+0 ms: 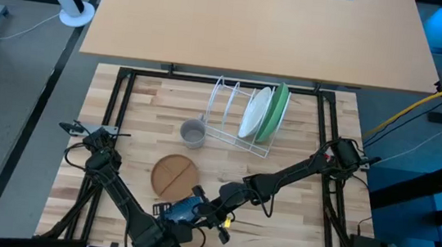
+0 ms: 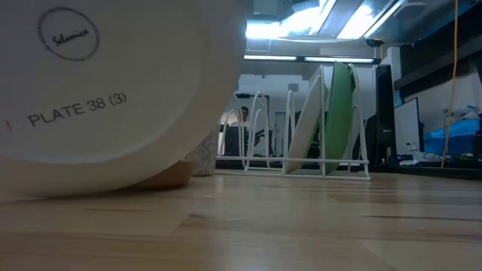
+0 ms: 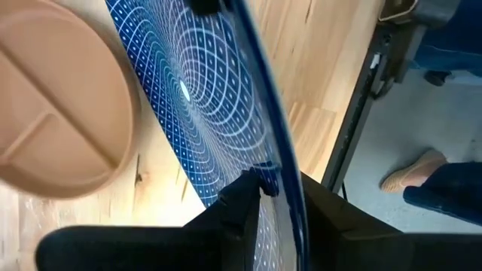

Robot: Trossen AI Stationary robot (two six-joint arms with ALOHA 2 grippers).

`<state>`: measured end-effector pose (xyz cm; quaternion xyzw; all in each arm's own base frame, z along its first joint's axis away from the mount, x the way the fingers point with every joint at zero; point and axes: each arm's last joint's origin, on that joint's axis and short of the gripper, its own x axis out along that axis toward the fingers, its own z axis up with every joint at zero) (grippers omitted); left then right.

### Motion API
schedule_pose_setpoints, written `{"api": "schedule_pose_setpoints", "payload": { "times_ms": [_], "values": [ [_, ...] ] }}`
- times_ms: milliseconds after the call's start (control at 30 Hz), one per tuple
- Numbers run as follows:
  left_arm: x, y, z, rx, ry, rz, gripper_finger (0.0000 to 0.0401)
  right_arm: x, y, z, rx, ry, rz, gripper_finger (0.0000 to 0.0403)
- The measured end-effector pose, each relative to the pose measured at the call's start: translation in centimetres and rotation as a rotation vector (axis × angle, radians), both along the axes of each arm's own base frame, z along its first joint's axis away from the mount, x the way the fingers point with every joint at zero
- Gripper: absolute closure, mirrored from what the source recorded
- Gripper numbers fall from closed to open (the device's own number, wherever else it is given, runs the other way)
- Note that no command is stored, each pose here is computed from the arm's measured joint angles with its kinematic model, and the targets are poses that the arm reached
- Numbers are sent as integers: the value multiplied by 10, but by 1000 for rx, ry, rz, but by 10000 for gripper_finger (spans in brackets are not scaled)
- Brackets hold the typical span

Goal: Sort dishes
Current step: Put the blue plate in the dish rack

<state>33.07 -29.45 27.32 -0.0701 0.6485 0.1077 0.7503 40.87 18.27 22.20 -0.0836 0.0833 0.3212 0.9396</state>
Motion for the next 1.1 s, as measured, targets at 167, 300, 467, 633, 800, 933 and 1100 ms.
{"api": "schedule_pose_setpoints", "payload": {
  "times_ms": [167,300,467,633,800,933,1100],
  "values": [
    [5,5,0,1,1,8,336,0,0,0,-2,-3,-4,382],
    [7,8,0,2,0,5,307,0,0,0,-3,-8,-15,382],
    [11,11,-1,3,-3,16,252,1,-1,1,-3,-10,-17,382],
    [14,11,-10,19,2,19,235,0,0,0,-3,-9,-13,382],
    [13,11,-16,36,12,14,263,0,0,-1,-6,-2,-9,382],
    [13,12,-16,41,19,15,316,0,0,-1,-6,-1,-8,382],
    [9,14,-13,63,35,41,364,0,-1,1,-2,-10,-17,381]
  ]
}}
